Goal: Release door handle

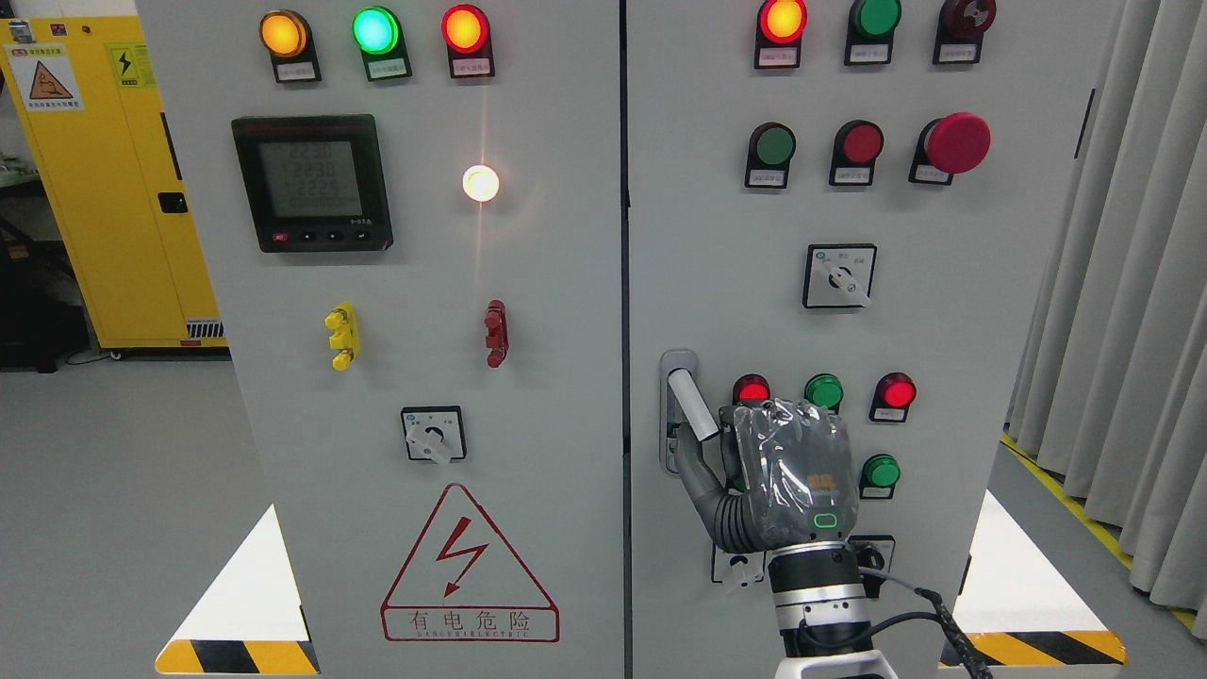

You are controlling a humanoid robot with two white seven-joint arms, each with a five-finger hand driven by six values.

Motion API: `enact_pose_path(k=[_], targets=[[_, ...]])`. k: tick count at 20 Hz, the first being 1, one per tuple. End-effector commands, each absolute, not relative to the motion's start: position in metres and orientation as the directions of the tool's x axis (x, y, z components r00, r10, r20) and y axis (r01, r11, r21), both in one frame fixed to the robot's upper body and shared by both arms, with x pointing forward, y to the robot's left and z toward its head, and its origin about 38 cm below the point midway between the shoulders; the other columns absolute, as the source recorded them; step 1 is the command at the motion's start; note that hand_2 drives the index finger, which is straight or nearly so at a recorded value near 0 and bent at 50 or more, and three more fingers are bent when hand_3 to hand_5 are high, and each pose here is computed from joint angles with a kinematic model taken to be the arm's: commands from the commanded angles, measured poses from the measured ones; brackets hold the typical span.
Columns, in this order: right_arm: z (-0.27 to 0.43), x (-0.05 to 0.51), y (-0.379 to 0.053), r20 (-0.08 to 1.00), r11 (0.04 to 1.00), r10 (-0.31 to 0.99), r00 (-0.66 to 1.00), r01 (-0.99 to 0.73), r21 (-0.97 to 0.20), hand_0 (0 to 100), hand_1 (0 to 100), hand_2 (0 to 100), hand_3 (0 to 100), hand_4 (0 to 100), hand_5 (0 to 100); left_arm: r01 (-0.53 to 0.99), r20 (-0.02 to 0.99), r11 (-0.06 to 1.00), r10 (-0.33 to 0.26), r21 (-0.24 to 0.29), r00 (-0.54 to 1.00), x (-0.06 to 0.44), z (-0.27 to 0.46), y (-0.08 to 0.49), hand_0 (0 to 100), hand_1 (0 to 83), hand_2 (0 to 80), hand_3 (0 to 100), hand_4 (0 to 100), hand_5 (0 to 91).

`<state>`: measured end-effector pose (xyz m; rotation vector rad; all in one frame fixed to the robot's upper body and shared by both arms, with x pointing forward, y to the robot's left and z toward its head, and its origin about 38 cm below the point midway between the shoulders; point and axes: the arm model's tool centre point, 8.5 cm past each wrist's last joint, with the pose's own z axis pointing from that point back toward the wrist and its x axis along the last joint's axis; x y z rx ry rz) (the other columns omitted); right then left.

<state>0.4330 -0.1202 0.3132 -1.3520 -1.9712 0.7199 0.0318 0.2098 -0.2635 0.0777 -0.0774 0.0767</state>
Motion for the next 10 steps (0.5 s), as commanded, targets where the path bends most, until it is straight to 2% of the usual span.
enact_pose_path(k=[1, 10], targets=[[0.3150, 0.4326, -0.1231, 0.198, 0.323, 0.943, -0.266, 0.601, -0.731, 63, 44, 100, 100, 100, 100, -0.081, 0.093, 0.994, 0.074, 0.072, 0.993, 0.0362, -0.2635, 0.2095, 12, 55.6, 0.0, 0, 0, 0.0], [0.3170, 0.4319, -0.1253, 0.201, 0.324, 0.944, -0.263, 0.606, -0.726, 59, 43, 100, 100, 100, 100, -0.081, 0.093, 0.994, 0.074, 0.072, 0.993, 0.0362, -0.2635, 0.2095, 12, 55.6, 0.0, 0, 0, 0.0]])
